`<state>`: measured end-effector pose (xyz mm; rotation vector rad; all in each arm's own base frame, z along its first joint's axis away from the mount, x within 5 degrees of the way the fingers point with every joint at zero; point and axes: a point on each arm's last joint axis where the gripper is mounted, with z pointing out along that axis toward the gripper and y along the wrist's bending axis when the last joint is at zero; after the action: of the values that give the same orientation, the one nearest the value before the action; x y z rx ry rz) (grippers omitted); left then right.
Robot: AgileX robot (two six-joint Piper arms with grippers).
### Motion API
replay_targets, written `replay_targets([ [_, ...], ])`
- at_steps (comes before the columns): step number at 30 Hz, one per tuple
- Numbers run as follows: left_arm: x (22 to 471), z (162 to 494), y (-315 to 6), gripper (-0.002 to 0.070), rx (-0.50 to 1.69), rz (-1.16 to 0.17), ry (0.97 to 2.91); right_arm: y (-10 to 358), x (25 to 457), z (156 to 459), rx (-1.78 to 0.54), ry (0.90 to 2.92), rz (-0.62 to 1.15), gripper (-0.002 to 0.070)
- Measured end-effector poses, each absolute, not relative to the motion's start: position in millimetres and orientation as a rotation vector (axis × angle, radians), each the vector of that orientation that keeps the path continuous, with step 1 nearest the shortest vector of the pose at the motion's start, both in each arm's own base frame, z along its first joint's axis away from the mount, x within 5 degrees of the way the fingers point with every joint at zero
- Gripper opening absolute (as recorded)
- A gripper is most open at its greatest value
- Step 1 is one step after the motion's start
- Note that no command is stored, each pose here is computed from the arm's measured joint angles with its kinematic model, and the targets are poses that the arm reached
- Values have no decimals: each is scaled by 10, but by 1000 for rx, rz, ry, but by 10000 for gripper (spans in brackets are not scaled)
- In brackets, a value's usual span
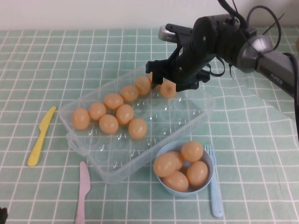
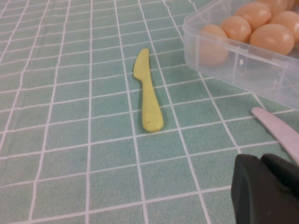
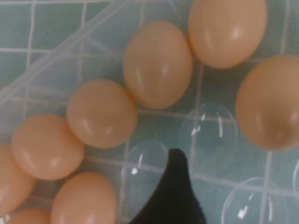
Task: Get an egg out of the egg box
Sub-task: Pick up the egg from the plastic box
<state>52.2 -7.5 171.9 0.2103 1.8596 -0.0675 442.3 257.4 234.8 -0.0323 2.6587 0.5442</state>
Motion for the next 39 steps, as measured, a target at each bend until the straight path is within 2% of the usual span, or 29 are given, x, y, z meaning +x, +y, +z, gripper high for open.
replay_targets([
  [14,522,1719,-75,-4,210,-67,1860,2578,4503,2239,-30,2625,506,529],
  [23,522,1719,-75,-4,210,-67,1860,2587,4559,2048,-44,2645,460,529],
  [30,522,1719,-75,-4,210,-67,1860,2598,4599,2023,-48,2618,457,498],
  [39,522,1719,-75,-4,210,-67,1860,2605,4623,1972,-51,2611,452,493],
])
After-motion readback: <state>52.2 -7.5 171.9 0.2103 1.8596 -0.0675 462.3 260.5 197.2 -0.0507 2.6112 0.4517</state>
